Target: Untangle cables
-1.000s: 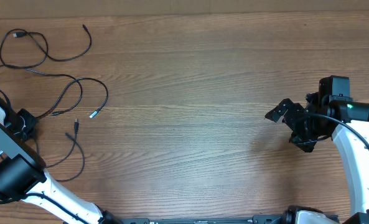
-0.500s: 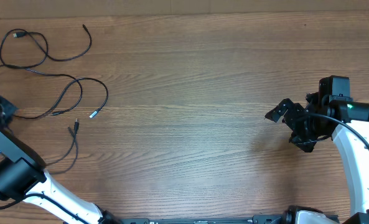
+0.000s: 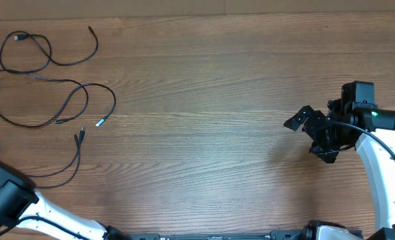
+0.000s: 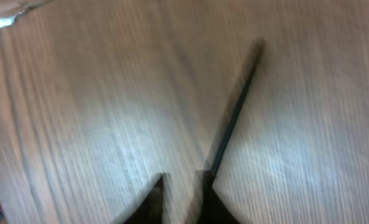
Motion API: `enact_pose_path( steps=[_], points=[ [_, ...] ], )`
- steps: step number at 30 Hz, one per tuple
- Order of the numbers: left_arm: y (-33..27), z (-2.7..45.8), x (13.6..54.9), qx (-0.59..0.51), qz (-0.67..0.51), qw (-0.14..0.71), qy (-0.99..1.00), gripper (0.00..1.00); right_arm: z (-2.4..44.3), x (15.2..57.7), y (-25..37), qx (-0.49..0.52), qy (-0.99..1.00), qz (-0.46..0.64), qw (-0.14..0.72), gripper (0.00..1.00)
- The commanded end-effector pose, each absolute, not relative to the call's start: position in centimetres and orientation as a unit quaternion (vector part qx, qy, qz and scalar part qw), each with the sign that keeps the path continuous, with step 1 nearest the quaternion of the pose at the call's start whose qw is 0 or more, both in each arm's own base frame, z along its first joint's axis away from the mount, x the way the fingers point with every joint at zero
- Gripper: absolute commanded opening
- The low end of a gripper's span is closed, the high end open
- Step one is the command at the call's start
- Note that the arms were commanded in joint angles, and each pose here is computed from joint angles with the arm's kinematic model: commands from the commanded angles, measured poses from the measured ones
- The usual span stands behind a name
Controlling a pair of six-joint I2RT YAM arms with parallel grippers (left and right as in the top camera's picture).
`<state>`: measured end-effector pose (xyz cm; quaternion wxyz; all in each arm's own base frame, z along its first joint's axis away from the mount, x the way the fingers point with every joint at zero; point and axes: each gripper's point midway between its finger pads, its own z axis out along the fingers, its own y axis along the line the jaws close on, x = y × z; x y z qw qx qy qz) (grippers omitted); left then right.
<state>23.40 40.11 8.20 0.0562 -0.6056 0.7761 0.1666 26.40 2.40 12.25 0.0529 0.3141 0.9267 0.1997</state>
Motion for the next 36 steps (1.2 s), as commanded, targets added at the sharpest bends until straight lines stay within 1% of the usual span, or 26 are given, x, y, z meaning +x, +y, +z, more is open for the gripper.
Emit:
enact_pose_path(
  steps=[1,2,3,4,5,7,11,17,22,30,36],
  points=[
    [40.9,8.2,23.6,-0.632,0.132,0.081,0.759,0.55,12.1,26.4,2.3,0.313,0.927,0.198,0.054,1.0],
    [40.8,8.1,24.1,-0.632,0.113,0.091,0.761,0.73,12.1,26.4,2.3,0.313,0.927,0.198,0.054,1.0],
    [40.7,8.1,24.5,-0.631,0.101,0.097,0.763,0.86,12.1,26.4,2.3,0.313,0.927,0.198,0.054,1.0],
    [40.5,8.1,24.8,-0.629,0.091,0.102,0.766,0.95,12.1,26.4,2.3,0.313,0.927,0.198,0.054,1.0],
    [40.4,8.0,25.0,-0.628,0.086,0.103,0.766,0.98,12.1,26.4,2.3,0.313,0.927,0.198,0.054,1.0],
    [40.3,8.0,25.0,-0.627,0.085,0.101,0.767,0.99,12.1,26.4,2.3,0.313,0.927,0.198,0.054,1.0],
    [39.5,8.0,25.9,-0.618,0.082,0.098,0.776,0.96,12.1,26.4,2.3,0.313,0.927,0.198,0.054,1.0],
    [37.7,7.8,28.5,-0.572,0.063,0.104,0.811,0.96,12.1,26.4,2.3,0.313,0.927,0.198,0.054,1.0],
    [36.4,6.0,29.5,-0.552,0.055,0.09,0.827,0.95,12.1,26.4,2.3,0.313,0.927,0.198,0.054,1.0],
    [36.0,1.6,28.0,-0.556,0.052,0.034,0.829,0.96,12.1,26.4,2.3,0.313,0.927,0.198,0.054,1.0],
    [36.4,-0.1,26.9,-0.559,0.051,0.015,0.828,0.9,12.1,26.4,2.3,0.313,0.927,0.198,0.054,1.0]
  ],
)
